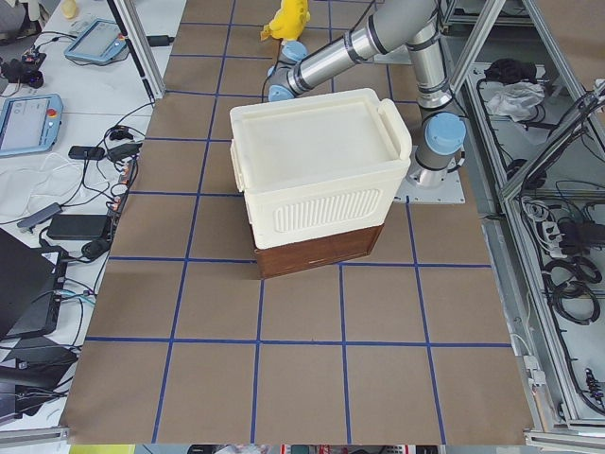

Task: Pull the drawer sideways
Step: 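Keep pulling the handle with the left gripper to open the drawer wider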

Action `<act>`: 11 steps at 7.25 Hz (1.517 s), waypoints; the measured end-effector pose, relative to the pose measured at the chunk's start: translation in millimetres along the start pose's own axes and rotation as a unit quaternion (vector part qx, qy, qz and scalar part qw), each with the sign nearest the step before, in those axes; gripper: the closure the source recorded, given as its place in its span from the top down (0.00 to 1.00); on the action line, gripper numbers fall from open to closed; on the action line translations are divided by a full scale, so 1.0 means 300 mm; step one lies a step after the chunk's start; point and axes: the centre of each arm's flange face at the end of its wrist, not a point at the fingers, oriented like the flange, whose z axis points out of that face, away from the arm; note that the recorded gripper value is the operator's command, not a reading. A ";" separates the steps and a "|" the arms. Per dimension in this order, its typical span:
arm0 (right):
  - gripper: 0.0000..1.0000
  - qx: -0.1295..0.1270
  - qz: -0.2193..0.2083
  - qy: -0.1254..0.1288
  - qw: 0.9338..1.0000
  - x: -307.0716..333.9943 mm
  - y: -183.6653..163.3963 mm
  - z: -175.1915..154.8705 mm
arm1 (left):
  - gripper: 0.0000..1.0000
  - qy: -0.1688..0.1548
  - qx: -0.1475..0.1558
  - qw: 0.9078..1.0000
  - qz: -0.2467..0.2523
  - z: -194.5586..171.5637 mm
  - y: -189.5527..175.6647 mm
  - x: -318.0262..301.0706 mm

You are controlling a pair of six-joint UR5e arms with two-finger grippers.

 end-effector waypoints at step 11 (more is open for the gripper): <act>1.00 0.000 0.000 0.000 1.000 0.000 0.000 0.000 | 0.12 0.009 0.003 1.000 -0.004 -0.050 0.017 -0.006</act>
